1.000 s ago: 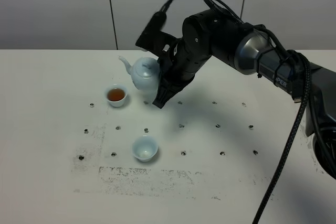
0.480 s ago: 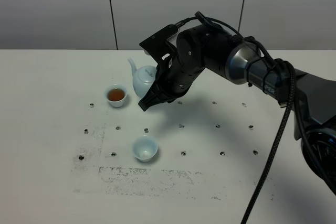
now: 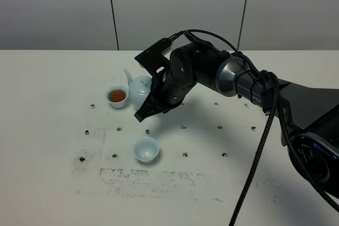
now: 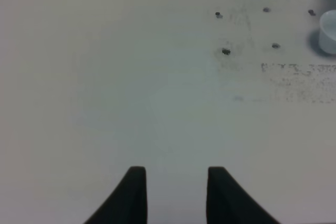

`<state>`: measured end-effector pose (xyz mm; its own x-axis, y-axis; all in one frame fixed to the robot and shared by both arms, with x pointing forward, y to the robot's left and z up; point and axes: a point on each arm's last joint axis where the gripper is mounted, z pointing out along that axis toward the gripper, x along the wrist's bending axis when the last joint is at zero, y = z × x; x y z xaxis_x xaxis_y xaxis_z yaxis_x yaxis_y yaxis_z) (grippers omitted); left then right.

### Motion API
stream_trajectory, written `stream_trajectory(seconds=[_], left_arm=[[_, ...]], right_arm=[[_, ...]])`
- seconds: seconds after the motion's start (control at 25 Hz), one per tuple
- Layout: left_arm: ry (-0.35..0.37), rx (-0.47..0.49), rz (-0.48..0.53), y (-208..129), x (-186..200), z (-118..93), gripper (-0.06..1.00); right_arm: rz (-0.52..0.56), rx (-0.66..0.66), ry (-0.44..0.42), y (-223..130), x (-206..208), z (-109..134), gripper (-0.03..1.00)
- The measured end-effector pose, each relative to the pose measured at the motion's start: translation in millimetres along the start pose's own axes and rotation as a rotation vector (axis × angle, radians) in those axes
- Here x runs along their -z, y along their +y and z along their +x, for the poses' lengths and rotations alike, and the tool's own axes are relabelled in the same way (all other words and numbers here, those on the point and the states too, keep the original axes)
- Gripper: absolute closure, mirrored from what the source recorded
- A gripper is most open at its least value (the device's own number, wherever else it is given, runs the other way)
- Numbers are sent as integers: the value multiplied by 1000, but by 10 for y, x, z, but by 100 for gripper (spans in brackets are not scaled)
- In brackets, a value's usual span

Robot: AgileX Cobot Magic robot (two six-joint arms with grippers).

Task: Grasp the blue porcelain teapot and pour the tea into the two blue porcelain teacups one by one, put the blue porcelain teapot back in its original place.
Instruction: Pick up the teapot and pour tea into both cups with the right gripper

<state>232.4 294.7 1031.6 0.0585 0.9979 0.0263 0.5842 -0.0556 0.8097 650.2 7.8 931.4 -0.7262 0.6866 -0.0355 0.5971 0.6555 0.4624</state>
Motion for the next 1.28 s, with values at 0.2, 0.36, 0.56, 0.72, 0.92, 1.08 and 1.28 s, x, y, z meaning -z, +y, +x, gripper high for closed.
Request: stream_trajectory(seconds=[0.2,0.36,0.56,0.72,0.92,1.08,1.28], left_arm=[[0,0,0,0,0,0,60],[0,0,0,0,0,0,60],[0,0,0,0,0,0,60],[0,0,0,0,0,0,60],[0,0,0,0,0,0,60],[-1,0,0,0,0,-1,60],[-1,0,0,0,0,-1,60]], right_arm=[[-5,8,-15,32,136,-40,91],[-28,47,-34,118,518,-52,91],[-25,148,-24,12,830,-5,91],[25,279,8,-309,834,71,91],[58,589,3,-625,897,52,91],[96,893,-4,-776,884,31,91],[143,1090,-51,-801,883,-17,91]])
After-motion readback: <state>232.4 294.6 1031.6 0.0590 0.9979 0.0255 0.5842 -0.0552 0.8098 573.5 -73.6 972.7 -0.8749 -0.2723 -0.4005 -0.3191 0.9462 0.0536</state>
